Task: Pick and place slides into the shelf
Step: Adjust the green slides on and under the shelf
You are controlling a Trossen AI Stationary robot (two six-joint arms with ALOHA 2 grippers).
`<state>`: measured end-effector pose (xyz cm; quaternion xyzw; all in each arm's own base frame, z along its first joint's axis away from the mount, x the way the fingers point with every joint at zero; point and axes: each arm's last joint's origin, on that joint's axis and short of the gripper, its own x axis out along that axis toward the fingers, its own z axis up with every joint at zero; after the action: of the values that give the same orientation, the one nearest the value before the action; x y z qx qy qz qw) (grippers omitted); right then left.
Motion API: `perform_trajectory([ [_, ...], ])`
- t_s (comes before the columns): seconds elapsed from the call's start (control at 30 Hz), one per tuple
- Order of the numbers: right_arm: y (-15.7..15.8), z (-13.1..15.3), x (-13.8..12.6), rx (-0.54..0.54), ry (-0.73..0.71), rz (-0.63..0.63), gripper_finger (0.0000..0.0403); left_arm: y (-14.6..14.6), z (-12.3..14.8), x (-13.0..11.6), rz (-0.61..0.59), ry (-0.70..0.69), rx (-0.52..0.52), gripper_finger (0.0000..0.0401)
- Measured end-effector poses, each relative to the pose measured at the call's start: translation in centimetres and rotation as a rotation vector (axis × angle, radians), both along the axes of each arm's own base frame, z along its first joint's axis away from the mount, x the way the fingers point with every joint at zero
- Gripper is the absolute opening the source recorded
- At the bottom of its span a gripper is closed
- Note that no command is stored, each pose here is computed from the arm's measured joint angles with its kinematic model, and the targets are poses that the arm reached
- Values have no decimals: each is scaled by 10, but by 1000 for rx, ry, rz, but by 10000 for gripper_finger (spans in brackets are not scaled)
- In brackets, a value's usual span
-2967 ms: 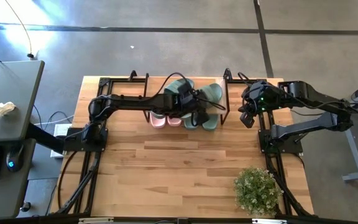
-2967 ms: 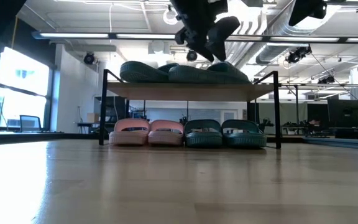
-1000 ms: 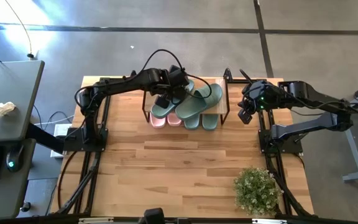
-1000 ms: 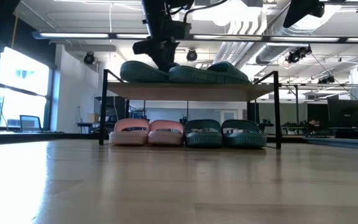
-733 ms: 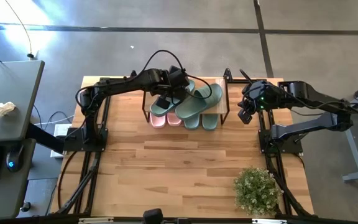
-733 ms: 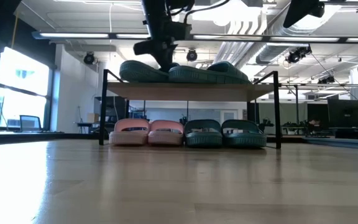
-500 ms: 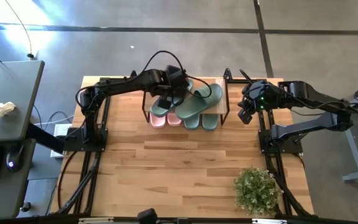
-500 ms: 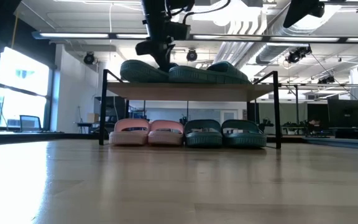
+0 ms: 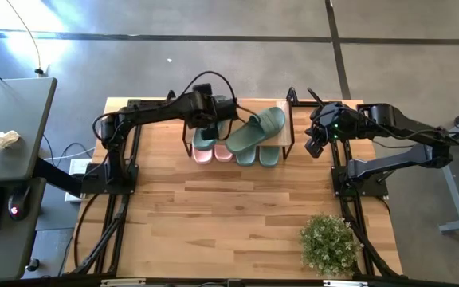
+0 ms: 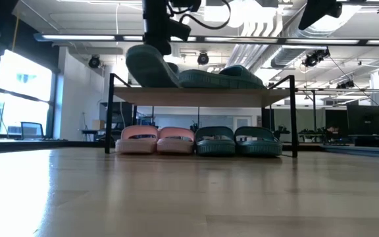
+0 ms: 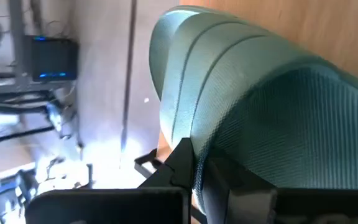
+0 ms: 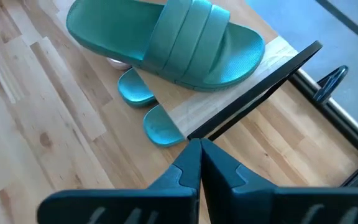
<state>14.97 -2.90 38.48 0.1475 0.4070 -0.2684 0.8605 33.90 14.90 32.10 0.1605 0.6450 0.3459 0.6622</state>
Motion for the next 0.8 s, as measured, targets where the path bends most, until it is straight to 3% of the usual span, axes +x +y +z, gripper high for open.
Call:
perform_trajectory([
  [0.4, 0, 0, 0, -13, 3, -3, 0, -17, 0, -5, 142, -12, 63, 2],
  [0.8, 0, 0, 0, 8, 0, 13, 0, -15, -3, -6, 163, 13, 96, 1],
])
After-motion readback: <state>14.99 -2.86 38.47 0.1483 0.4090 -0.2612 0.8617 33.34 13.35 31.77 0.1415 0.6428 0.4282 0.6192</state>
